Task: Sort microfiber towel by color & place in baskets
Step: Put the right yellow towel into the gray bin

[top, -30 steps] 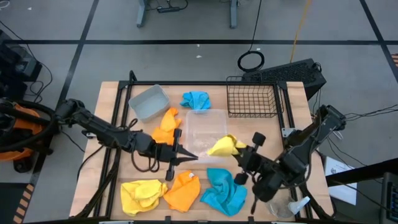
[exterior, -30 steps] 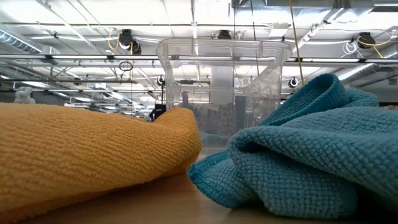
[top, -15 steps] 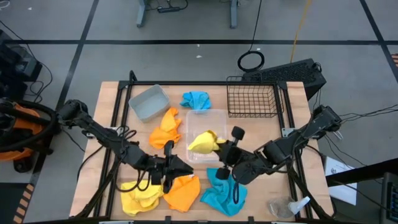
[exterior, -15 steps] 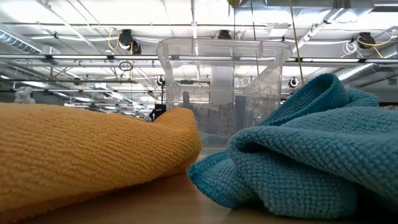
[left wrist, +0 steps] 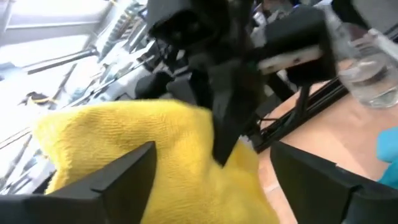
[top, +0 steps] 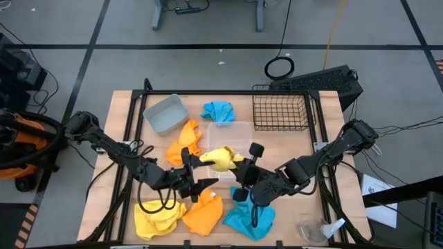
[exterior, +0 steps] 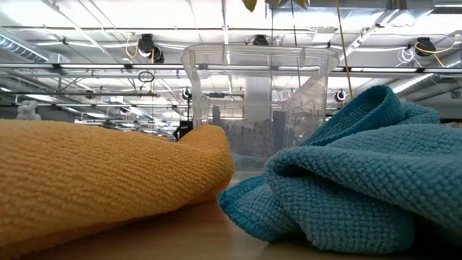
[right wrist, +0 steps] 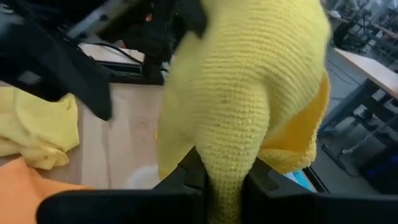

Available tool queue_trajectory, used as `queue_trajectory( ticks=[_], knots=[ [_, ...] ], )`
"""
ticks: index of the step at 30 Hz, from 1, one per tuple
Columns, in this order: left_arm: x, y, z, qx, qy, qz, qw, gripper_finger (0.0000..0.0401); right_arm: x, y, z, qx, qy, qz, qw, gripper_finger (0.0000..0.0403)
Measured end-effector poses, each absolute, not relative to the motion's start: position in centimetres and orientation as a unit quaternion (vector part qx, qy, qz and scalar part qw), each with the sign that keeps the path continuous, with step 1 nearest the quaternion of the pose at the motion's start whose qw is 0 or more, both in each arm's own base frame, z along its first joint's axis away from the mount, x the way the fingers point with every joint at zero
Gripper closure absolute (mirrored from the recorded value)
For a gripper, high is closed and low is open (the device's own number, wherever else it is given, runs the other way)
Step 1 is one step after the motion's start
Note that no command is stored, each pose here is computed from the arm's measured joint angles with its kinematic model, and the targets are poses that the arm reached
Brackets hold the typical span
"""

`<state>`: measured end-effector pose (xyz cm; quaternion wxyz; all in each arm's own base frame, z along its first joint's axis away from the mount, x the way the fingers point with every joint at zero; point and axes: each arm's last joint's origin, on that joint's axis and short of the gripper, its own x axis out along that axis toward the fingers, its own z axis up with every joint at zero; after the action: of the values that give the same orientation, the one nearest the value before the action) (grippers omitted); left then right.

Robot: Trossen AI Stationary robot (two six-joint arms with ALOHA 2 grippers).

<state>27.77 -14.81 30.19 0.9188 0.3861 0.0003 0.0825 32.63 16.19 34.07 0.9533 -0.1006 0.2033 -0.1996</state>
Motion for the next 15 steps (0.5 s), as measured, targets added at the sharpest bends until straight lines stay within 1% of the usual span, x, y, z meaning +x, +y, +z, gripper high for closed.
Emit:
queue_trajectory(
  ticks=[2,5,9,15],
  knots=[
    [27.91,-14.49,30.16,0.386,0.007,0.094,0.918,0.0066,32.74,16.36,34.25,-0.103,0.204,-0.171,0.959,0.0367],
    [28.05,-14.21,30.14,0.387,0.01,0.098,0.917,0.0061,32.88,16.64,34.35,-0.104,0.207,-0.128,0.964,0.0367],
    [28.09,-14.22,29.99,0.392,0.013,0.089,0.916,0.006,32.9,16.74,34.38,-0.104,0.208,-0.113,0.966,0.0367],
    [28.19,-14.17,29.72,0.388,0.018,0.075,0.918,0.006,32.92,16.81,34.63,-0.142,0.206,-0.091,0.964,0.0367]
  ],
)
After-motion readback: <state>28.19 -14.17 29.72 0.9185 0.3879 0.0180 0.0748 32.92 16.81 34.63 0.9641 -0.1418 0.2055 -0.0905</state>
